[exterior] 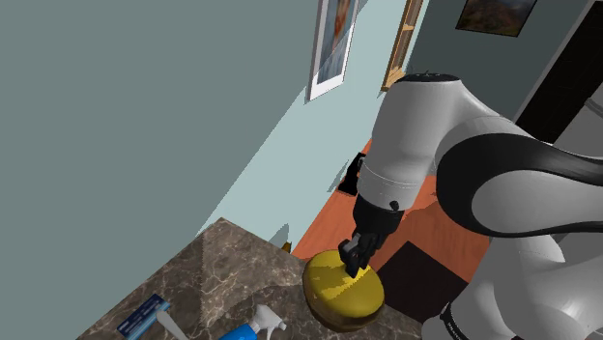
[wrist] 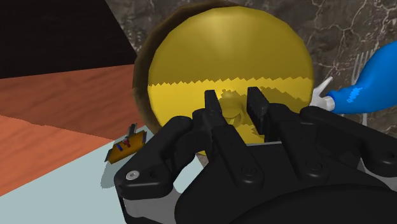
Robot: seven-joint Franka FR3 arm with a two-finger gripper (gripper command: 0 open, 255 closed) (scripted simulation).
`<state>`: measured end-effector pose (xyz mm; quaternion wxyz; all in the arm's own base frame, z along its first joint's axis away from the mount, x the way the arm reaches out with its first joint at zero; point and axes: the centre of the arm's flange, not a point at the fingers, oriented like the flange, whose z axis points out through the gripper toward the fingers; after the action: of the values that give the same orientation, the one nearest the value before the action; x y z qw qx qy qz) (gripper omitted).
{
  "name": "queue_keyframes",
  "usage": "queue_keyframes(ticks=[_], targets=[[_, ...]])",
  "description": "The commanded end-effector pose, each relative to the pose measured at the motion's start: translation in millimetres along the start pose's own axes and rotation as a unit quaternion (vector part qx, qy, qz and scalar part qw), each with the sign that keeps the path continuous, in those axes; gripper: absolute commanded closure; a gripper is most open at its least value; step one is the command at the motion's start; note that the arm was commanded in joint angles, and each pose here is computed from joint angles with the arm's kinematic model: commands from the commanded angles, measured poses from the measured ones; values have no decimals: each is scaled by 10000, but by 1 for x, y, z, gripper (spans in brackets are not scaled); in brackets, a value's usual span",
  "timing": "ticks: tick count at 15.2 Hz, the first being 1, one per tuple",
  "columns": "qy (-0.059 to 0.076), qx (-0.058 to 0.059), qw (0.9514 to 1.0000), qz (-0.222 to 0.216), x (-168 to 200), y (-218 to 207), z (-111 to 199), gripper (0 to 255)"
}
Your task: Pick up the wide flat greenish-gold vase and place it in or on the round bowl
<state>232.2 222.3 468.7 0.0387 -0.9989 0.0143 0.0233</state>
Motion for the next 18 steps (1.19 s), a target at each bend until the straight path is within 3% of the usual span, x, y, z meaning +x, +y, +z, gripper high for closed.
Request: queue_keyframes(ticks=[1, 6, 10, 18], targets=[[1, 1, 10000, 0, 0, 0, 0, 0], [1, 1, 10000, 0, 0, 0, 0, 0], [1, 1, 10000, 0, 0, 0, -50, 0], [1, 1, 10000, 0, 0, 0, -50, 0]])
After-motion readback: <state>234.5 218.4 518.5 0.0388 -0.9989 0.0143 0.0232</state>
